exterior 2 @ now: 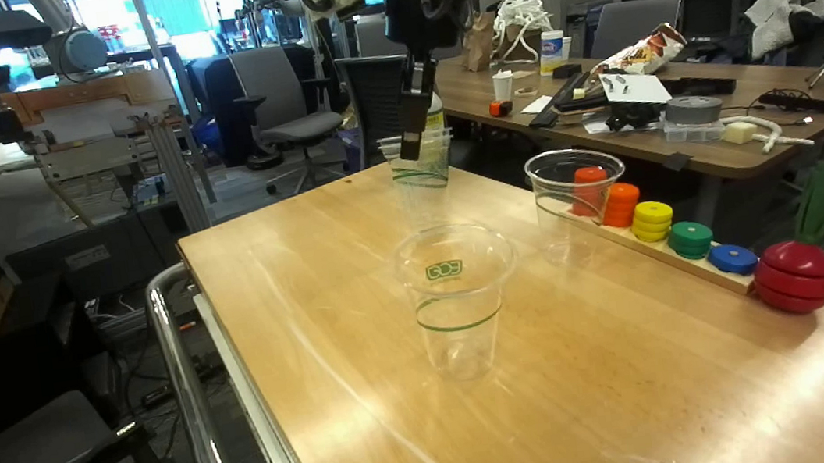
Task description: Stack the cups together
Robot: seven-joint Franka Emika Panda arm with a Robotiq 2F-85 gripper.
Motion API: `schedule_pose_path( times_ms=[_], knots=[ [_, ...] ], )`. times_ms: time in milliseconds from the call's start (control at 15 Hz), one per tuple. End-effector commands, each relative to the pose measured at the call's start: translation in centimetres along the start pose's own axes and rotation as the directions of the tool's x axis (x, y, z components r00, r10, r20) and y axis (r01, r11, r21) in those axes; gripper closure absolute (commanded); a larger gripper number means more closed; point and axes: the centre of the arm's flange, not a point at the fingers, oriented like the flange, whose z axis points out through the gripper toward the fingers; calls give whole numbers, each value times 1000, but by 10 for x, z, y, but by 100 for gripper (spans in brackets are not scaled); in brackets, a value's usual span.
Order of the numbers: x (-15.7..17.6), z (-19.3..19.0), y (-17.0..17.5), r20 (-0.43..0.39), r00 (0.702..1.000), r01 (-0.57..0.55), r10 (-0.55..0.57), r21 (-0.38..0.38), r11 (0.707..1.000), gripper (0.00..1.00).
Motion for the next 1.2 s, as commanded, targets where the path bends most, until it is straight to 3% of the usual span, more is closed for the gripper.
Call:
schedule_pose_path(
  times_ms=[0, 133, 467, 733, 1133],
  knots=[
    [7, -58, 21, 34, 997, -72, 67, 181, 981, 98],
    [15, -89, 37, 7, 994, -108, 110, 259, 960, 98],
    [29, -141, 82, -119, 975, -140, 186, 320, 937, 98],
    [42, -145, 101, -166, 959, -166, 231, 330, 929, 98],
    [66, -118, 115, -184, 946, -209, 268, 290, 934, 98]
  ],
)
